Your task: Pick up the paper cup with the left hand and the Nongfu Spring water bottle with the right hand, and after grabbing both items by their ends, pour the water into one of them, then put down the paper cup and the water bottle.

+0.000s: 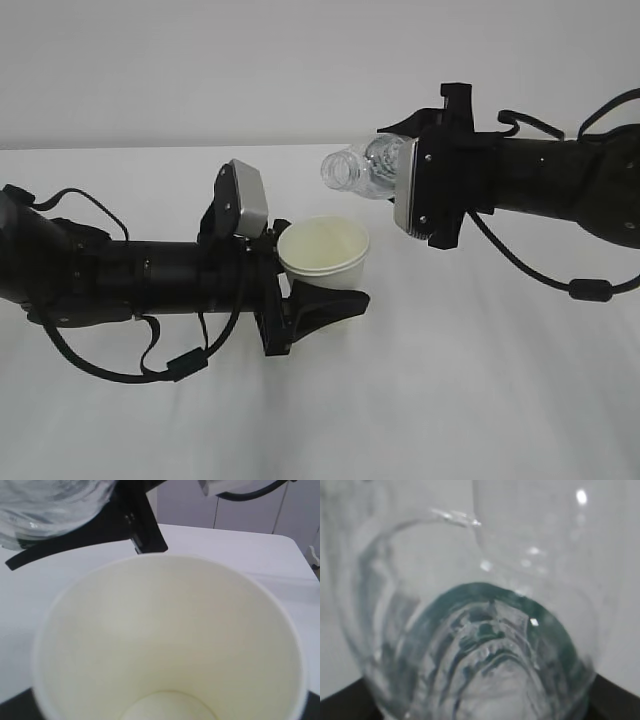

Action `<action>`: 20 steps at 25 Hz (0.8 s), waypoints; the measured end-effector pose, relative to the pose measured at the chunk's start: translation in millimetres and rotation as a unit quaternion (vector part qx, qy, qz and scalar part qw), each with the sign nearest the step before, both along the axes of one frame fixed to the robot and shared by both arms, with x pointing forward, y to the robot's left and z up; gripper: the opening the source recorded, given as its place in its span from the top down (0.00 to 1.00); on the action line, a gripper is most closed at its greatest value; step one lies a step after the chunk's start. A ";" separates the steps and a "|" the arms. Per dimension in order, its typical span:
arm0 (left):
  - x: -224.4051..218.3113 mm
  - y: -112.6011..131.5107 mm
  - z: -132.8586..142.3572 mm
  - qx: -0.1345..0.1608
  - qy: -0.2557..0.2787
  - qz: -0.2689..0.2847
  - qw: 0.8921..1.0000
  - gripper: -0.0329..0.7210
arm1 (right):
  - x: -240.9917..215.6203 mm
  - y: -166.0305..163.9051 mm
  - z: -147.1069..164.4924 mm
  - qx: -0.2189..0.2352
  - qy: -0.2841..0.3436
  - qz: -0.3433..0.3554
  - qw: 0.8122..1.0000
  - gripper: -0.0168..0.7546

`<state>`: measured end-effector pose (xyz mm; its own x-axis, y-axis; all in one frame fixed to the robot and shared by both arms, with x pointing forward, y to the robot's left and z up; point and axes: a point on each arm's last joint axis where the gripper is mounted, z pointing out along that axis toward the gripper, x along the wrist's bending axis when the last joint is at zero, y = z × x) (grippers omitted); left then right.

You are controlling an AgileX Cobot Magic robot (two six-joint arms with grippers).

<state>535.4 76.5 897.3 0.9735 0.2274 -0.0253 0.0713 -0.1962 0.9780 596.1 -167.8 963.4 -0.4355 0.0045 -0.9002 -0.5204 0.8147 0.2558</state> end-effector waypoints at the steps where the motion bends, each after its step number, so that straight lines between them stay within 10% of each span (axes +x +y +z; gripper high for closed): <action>1: 0.3 0.1 -0.1 0.001 -0.001 0.002 1.000 0.28 | 0.0 0.2 0.4 -0.001 -0.003 0.002 1.000 0.34; 20: 3.7 1.1 -0.4 0.004 -0.008 0.019 1.000 0.29 | 2.5 -1.7 2.5 -0.029 -0.040 0.000 0.999 0.34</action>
<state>539.1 77.6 896.9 0.9642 0.2652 -0.0069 0.0625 -0.2017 0.9775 598.6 -169.5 965.9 -0.3626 -0.0486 -0.9307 -0.5375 0.8267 0.1662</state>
